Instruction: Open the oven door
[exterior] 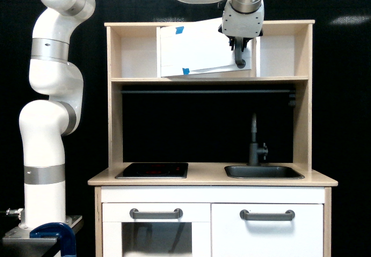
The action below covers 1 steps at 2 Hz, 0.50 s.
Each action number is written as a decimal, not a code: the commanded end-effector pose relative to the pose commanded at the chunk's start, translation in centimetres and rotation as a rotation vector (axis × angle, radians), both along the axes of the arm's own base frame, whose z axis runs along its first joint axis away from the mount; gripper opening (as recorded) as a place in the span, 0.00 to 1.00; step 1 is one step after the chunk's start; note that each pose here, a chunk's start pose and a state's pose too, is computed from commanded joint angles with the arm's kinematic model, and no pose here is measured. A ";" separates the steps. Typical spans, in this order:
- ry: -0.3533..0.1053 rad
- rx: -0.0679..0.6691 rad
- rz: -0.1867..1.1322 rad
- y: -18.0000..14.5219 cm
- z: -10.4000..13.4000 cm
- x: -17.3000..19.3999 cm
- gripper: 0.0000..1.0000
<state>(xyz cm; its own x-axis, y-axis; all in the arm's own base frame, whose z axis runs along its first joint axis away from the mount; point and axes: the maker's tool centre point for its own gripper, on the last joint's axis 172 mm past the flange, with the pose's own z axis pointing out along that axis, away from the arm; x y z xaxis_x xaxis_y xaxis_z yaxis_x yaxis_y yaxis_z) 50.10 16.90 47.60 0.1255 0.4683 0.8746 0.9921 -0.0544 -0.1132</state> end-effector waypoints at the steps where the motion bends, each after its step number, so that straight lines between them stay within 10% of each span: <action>1: 0.000 0.000 0.000 -1.0 0.2 -1.3 0.00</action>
